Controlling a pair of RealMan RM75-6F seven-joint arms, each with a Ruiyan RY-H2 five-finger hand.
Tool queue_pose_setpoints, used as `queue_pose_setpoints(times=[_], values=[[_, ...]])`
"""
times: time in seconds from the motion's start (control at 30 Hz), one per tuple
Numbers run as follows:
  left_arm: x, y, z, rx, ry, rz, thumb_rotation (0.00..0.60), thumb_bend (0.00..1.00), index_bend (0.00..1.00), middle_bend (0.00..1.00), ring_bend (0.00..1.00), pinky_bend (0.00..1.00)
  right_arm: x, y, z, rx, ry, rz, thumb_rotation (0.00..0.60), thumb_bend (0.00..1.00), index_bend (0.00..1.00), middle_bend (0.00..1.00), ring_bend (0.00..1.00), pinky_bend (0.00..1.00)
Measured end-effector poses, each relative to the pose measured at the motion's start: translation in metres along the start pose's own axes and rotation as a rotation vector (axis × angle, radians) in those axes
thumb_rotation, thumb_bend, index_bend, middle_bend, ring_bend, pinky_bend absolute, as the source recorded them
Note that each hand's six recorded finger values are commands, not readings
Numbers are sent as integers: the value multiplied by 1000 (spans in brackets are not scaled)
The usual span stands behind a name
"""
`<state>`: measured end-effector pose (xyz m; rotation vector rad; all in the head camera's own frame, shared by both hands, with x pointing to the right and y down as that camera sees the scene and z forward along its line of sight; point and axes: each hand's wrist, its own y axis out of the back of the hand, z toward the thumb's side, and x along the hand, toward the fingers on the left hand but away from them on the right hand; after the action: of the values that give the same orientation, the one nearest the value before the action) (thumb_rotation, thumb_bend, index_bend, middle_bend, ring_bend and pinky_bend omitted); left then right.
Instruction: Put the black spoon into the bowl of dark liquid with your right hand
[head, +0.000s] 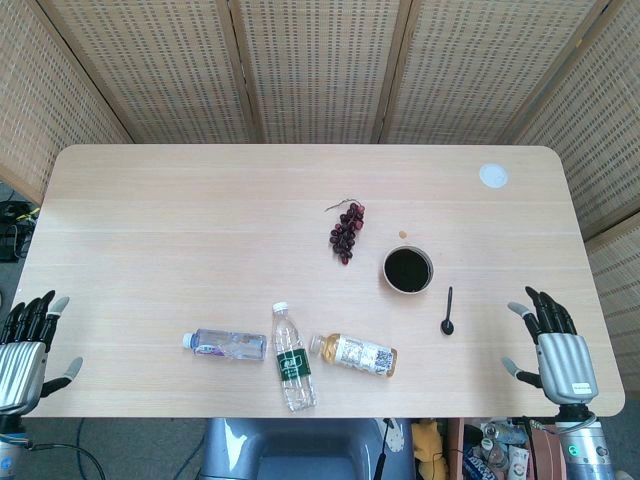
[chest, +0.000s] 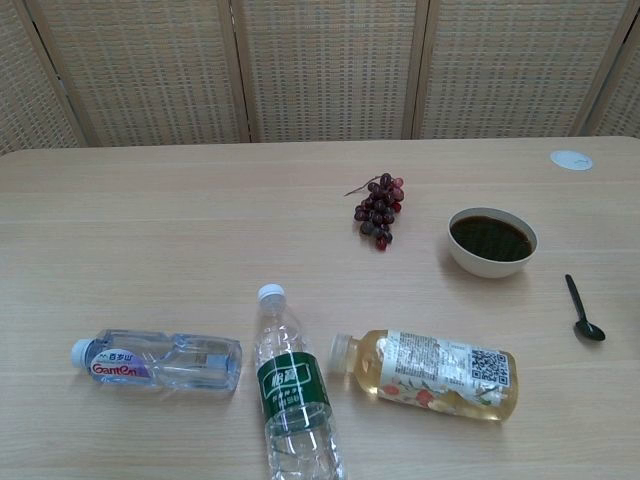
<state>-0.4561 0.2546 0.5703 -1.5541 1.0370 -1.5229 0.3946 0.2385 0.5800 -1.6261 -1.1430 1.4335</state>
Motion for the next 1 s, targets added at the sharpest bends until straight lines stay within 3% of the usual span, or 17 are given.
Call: queue_pose_setpoints(times=[0.7,1.0], values=[[1,6,-2,-4,4,16,600,289,18,0,0,0,-3,4,1,1,12,-18,600,263,240,185,75,164],[3,4,-1,-8,0,10,600,289,18,0,0,0,-8,-1,7,0,30,9,600,263,240,214,85,165]])
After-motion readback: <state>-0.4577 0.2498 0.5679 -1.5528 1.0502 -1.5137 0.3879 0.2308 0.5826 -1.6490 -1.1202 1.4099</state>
